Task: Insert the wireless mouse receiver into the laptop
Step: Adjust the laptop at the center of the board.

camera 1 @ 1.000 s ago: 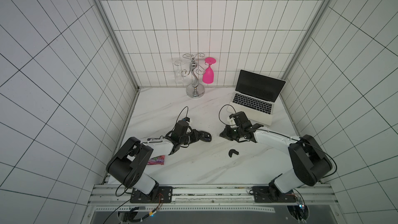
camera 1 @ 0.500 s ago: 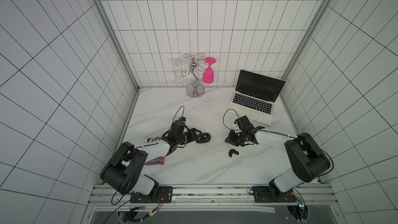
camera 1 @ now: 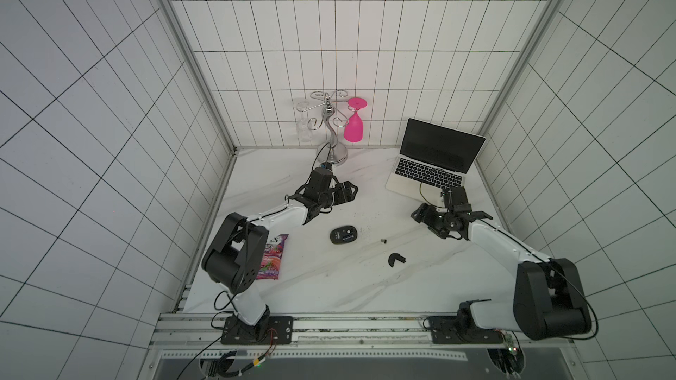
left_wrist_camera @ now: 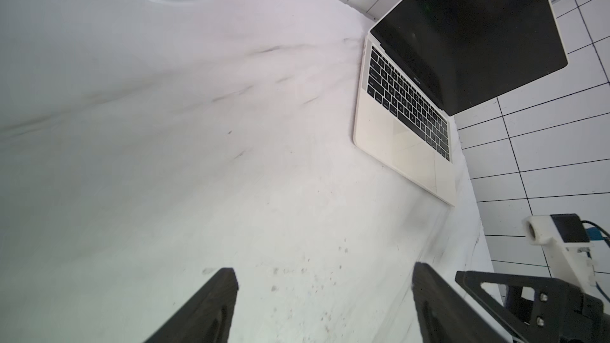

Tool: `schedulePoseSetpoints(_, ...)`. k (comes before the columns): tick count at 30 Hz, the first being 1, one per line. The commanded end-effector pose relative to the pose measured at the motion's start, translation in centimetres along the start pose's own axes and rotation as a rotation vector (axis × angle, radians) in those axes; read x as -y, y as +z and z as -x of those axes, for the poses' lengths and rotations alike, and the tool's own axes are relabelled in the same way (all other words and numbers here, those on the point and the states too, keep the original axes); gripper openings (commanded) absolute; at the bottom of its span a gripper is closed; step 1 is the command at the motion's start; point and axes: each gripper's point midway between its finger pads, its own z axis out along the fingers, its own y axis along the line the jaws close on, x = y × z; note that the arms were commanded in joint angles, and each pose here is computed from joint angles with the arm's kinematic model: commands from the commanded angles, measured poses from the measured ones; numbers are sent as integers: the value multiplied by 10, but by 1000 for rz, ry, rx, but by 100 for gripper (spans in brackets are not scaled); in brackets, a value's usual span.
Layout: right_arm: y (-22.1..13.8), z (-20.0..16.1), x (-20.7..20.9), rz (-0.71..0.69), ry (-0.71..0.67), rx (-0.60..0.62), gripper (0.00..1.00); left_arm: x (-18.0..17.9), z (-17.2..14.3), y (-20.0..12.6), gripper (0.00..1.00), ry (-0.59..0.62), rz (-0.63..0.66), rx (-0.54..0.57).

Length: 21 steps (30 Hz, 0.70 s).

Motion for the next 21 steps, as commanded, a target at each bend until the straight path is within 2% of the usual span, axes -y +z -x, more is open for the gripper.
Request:
schedulePoseSetpoints(1,-17,65,28,-43,40,138,87,7,-2,42,84,22,15,-69)
schedulePoseSetpoints(6,-21,130,89,-100,186,246,92,14,10,101,84,4,2,-104)
schedulePoseSetpoints(12,-2,156,150,-165,299,228,93,27,9,152,84,-30,-45,-142)
schedulePoseSetpoints(16,18,167,161,-135,316,183,91,33,-8,182,83,-14,-53,-191)
schedulePoseSetpoints(21,41,177,157,-67,309,126,87,39,-17,207,83,35,-66,-193)
